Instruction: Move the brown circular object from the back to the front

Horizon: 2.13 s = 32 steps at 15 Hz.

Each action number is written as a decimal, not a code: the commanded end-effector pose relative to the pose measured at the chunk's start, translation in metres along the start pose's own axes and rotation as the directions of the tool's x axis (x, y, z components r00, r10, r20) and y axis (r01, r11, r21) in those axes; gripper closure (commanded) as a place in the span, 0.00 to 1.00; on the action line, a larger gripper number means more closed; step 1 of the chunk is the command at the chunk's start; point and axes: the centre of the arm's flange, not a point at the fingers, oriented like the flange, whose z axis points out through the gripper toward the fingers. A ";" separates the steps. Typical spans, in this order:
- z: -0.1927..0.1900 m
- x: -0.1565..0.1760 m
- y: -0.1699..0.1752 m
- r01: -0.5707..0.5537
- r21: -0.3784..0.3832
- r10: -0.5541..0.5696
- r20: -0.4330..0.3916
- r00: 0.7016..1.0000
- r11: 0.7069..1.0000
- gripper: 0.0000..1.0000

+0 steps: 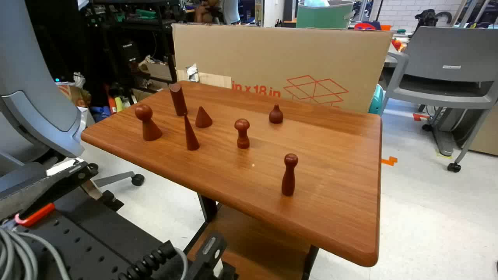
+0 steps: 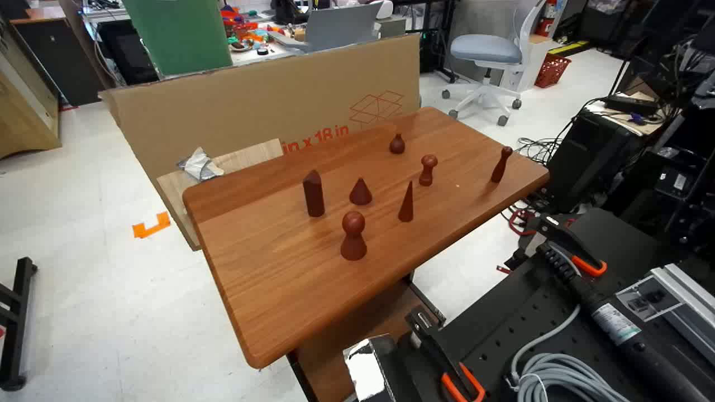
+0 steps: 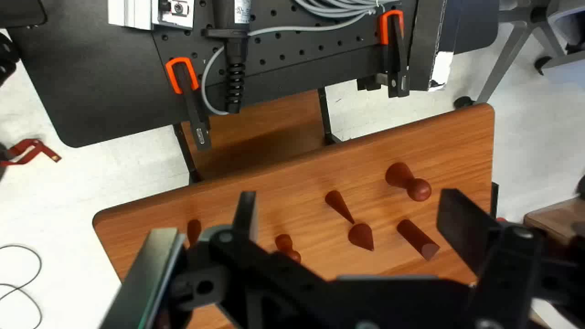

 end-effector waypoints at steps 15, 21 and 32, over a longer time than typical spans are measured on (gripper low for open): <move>0.008 0.033 -0.022 0.018 -0.074 -0.022 -0.046 0.999 0.997 0.00; 0.026 0.112 -0.071 0.066 -0.156 -0.087 -0.131 0.988 0.986 0.00; 0.086 0.222 -0.040 0.035 -0.205 -0.046 -0.049 0.998 0.978 0.00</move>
